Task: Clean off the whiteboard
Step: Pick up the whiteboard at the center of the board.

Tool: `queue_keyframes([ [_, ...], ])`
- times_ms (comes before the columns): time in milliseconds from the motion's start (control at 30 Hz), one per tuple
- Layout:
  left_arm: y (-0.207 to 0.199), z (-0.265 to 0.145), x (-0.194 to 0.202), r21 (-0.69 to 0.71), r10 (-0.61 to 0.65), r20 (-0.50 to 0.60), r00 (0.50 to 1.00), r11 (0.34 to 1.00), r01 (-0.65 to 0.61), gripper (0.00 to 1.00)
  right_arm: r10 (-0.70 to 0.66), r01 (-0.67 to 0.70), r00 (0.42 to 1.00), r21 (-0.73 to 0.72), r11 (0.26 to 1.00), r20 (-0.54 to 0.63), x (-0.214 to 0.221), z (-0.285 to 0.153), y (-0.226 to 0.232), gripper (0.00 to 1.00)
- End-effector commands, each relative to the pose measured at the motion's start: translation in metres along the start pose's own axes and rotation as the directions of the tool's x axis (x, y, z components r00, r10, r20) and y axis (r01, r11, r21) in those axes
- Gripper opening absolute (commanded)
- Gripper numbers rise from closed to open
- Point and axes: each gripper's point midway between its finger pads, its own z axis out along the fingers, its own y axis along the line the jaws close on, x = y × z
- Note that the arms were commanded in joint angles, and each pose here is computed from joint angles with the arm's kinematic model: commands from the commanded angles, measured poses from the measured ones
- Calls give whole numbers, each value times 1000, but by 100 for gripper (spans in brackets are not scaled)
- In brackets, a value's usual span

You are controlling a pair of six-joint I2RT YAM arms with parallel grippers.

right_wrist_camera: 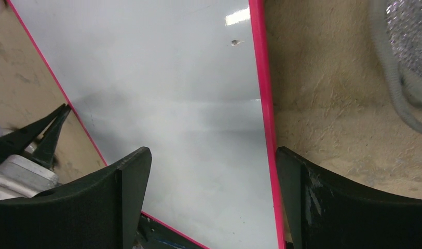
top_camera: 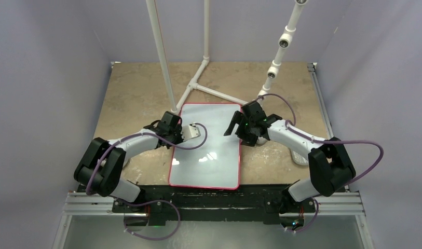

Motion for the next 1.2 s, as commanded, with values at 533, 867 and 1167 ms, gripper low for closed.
queue_keyframes([
  [533, -73, 29, -7, 277, -6, -9, 1000, 961, 8, 0, 38, -13, 990, -180, 984, 134, -55, 5, 21, 89],
  [867, -66, 35, 6, 238, 6, -80, 997, 971, 13, 0, -76, 74, 984, 18, 997, 160, -59, 34, -37, 89],
  [1167, -67, 35, 7, 245, 1, -84, 996, 969, 19, 0, -114, 145, 984, -247, 958, 138, -47, 11, 9, 73],
])
